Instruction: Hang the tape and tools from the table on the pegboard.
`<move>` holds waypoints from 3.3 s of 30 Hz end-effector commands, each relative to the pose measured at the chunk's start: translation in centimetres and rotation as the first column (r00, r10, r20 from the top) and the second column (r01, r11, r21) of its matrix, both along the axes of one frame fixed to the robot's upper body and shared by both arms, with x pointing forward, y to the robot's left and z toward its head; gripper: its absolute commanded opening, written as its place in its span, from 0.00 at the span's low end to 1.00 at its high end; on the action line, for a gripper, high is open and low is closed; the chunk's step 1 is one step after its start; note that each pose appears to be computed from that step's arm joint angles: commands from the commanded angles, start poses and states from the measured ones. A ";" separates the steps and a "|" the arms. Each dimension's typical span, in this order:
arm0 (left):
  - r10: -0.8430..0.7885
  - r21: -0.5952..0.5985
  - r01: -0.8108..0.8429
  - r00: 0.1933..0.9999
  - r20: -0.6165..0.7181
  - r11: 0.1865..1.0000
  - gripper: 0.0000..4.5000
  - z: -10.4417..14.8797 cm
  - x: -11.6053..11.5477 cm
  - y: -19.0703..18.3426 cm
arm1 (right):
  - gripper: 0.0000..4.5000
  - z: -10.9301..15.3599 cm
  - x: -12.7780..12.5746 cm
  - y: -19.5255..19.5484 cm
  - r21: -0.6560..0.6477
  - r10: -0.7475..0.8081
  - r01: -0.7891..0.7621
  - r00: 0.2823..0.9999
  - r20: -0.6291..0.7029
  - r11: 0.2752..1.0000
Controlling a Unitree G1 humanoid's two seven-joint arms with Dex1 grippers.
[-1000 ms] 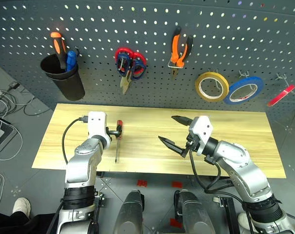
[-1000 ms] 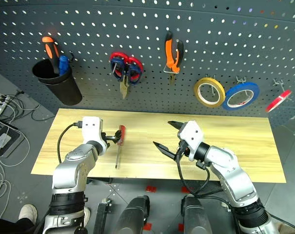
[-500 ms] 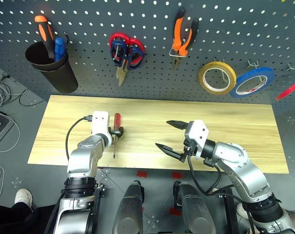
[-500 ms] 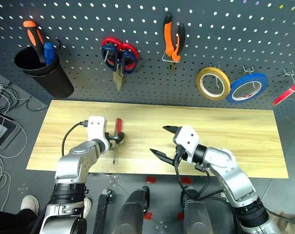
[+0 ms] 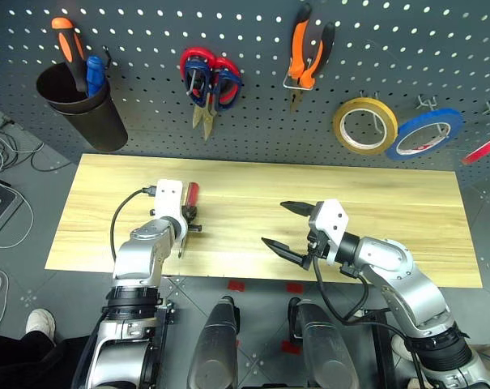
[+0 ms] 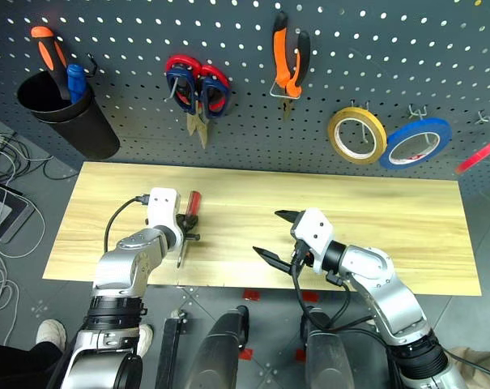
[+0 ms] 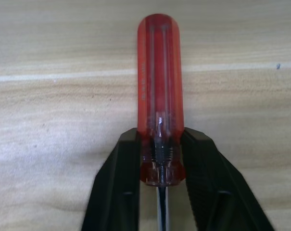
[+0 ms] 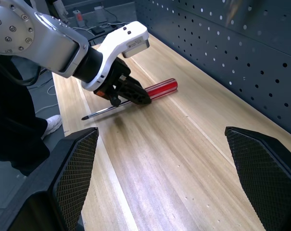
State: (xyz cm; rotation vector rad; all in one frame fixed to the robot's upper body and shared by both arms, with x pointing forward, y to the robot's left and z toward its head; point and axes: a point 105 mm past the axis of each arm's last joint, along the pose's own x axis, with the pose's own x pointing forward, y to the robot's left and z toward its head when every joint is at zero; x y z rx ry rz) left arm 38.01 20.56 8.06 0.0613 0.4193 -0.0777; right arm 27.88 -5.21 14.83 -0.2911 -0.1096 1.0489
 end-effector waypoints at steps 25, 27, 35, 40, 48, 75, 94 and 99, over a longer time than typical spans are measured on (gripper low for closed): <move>-0.190 0.423 -0.055 0.835 0.516 0.905 0.19 9.9 -5.7 -2.7 | 1.00 6.0 -1.0 -1.3 0.342 -0.100 0.089 0.995 0.012 0.935; -0.199 0.437 -0.088 0.798 0.569 0.895 0.19 11.1 -6.0 -3.0 | 1.00 6.5 -1.0 -1.4 0.372 -0.104 0.091 0.994 0.014 0.924; -0.240 0.448 -0.216 0.609 0.756 0.867 0.19 17.6 -5.8 -3.7 | 1.00 8.6 -0.5 -1.2 0.466 -0.115 0.088 0.993 0.030 0.880; -0.197 0.402 -0.315 0.521 0.830 0.860 0.19 21.8 -4.6 -2.1 | 1.00 9.3 0.0 -0.9 0.475 -0.122 0.082 0.991 0.054 0.876; -0.209 0.374 -0.402 0.398 0.893 0.836 0.19 28.3 -3.4 -1.2 | 1.00 9.2 0.7 -0.7 0.477 -0.148 0.103 0.987 0.057 0.873; 0.043 0.193 -0.445 0.468 0.883 0.874 0.19 26.6 0.2 3.2 | 1.00 8.8 0.5 -1.0 0.452 -0.171 0.128 0.984 0.054 0.883; 0.083 0.149 -0.420 0.486 0.870 0.895 0.60 25.8 0.5 3.0 | 1.00 8.4 0.9 -1.3 0.432 -0.185 0.145 0.981 0.052 0.890; 0.089 0.142 -0.422 0.481 0.872 0.895 0.95 25.9 0.4 3.0 | 1.00 8.2 1.0 -1.3 0.430 -0.184 0.146 0.982 0.049 0.891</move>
